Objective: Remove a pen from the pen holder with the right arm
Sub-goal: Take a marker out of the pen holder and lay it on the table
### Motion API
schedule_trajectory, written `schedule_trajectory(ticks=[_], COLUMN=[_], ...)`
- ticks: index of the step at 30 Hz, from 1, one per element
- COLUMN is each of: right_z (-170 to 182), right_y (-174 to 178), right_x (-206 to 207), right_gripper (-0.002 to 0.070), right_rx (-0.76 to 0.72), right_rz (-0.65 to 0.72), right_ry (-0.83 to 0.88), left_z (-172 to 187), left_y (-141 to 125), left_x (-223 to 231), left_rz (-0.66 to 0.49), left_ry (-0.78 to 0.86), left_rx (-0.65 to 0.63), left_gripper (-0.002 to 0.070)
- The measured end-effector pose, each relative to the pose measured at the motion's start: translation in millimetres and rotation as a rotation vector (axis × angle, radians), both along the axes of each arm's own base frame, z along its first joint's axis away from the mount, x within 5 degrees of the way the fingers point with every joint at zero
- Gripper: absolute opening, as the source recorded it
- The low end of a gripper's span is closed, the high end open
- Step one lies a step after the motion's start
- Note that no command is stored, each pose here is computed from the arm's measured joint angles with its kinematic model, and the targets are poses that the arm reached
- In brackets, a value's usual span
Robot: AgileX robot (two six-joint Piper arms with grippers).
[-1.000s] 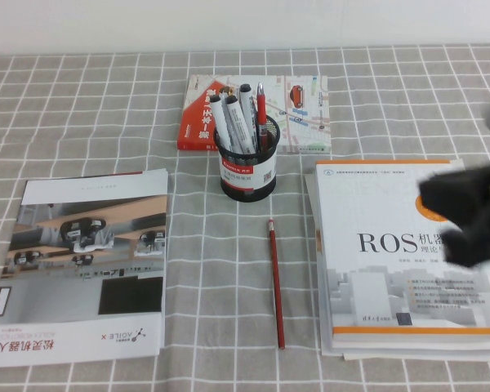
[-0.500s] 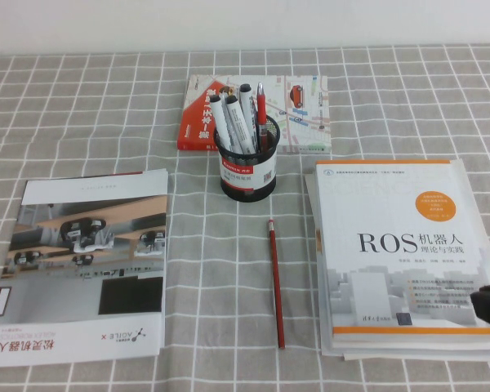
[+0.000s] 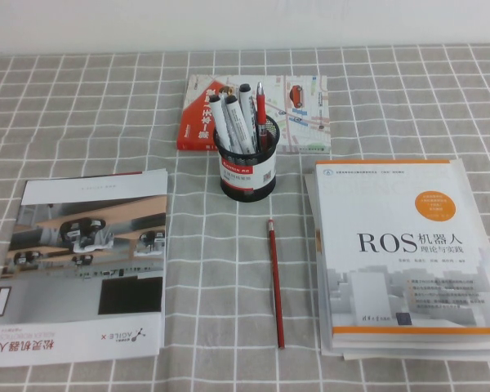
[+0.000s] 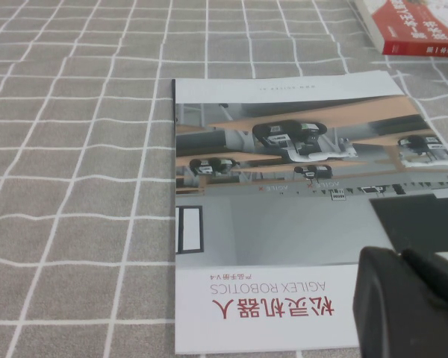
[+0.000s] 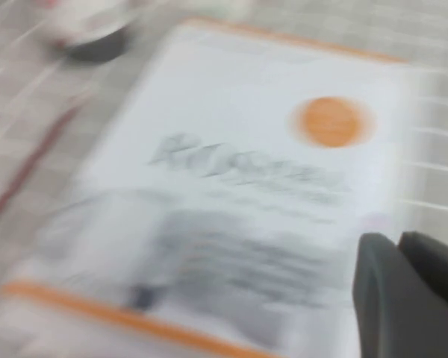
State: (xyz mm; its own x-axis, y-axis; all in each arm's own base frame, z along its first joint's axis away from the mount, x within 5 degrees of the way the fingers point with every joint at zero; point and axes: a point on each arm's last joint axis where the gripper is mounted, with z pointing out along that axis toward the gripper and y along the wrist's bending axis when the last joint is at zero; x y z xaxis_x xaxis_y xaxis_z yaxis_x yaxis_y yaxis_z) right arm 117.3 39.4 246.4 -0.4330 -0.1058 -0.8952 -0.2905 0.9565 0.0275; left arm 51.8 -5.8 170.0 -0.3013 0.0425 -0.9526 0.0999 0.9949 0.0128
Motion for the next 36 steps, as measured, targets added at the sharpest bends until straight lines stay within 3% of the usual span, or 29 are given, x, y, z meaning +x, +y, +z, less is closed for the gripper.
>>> schedule_trajectory(ticks=[7,15,36], right_z=[-50.7,-47.3,-59.4], right_y=[-31.8,-36.5,-37.0], right_x=[-33.1,-49.5,-61.1], right_gripper=[-0.0013,-0.0013,-0.0013], right_rx=[0.063,0.106,0.125], right_rz=[-0.222,-0.272,-0.266], right_ry=[-0.234,-0.412,-0.319], left_z=[0.0,0.0,0.0], left_y=[0.0,0.0,0.0], left_x=[0.0,0.0,0.0], left_rz=[0.000,0.000,0.000], left_ry=[0.000,0.000,0.000], left_rx=[0.000,0.000,0.000], left_gripper=[-0.0004,-0.0004,-0.0004])
